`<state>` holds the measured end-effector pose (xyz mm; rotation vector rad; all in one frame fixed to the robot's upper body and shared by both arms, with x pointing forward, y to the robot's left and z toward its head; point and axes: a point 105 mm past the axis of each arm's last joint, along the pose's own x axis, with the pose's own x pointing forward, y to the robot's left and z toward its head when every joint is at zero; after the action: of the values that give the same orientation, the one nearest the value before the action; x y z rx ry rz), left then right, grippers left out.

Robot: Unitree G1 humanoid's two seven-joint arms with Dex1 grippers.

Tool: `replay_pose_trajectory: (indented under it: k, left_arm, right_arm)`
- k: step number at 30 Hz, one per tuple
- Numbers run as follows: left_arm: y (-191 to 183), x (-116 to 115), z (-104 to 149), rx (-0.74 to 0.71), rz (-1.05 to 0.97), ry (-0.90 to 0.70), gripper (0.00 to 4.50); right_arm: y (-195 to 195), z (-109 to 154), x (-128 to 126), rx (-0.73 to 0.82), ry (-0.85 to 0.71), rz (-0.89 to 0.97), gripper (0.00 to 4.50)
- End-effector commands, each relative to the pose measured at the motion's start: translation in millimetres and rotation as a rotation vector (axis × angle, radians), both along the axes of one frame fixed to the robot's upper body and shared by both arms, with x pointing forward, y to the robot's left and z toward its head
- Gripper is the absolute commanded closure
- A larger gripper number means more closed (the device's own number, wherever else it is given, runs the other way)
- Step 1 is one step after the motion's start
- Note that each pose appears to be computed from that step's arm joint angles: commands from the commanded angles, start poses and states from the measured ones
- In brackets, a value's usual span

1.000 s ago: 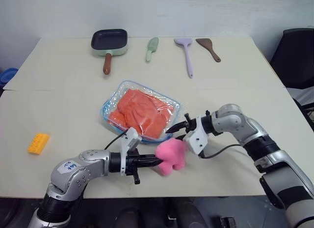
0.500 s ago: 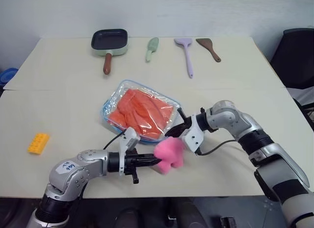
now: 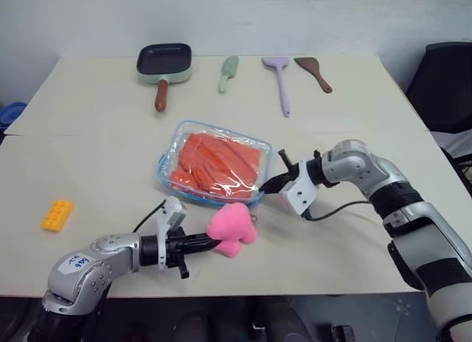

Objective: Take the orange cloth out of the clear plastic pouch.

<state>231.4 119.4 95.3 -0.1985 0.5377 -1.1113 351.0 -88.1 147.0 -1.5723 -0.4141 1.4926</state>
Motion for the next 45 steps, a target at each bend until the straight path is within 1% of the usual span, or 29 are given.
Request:
replay_pose_trajectory:
  k: [1,8,14,17,19,22,27,32,37,41,45]
  left_arm:
    - [5,-3,-1,-0.005,0.016,0.003,4.50]
    - [7,-2,-3,-0.006,0.044,0.005,4.50]
    - [23,2,-5,0.024,0.105,0.010,4.50]
    - [53,4,5,0.042,0.189,-0.005,4.50]
    - [65,2,12,0.051,0.217,-0.015,4.50]
    - [75,2,19,0.063,0.236,-0.025,4.50]
    - [97,7,25,0.081,0.311,-0.046,4.50]
    - [135,15,39,0.076,0.455,-0.071,4.50]
    - [174,18,45,0.093,0.596,-0.080,4.50]
    - [189,18,49,0.104,0.639,-0.095,4.50]
    - [197,22,55,0.100,0.667,-0.122,4.50]
  right_arm:
    - [-9,18,7,0.032,-0.047,-0.030,4.48]
    - [-10,17,7,0.037,-0.040,-0.036,4.48]
    - [-16,17,9,0.026,-0.053,-0.047,4.48]
    - [-25,14,9,0.007,-0.069,-0.057,4.48]
    - [-28,14,9,0.007,-0.075,-0.062,4.48]
    - [-30,14,10,0.009,-0.081,-0.067,4.48]
    - [-35,12,10,0.009,-0.094,-0.071,4.48]
    - [-42,12,5,0.008,-0.120,-0.050,4.48]
    - [-51,17,0,0.019,-0.145,-0.045,4.48]
    - [-57,15,-4,0.017,-0.149,-0.042,4.48]
    - [-59,15,-6,0.040,-0.146,-0.042,4.48]
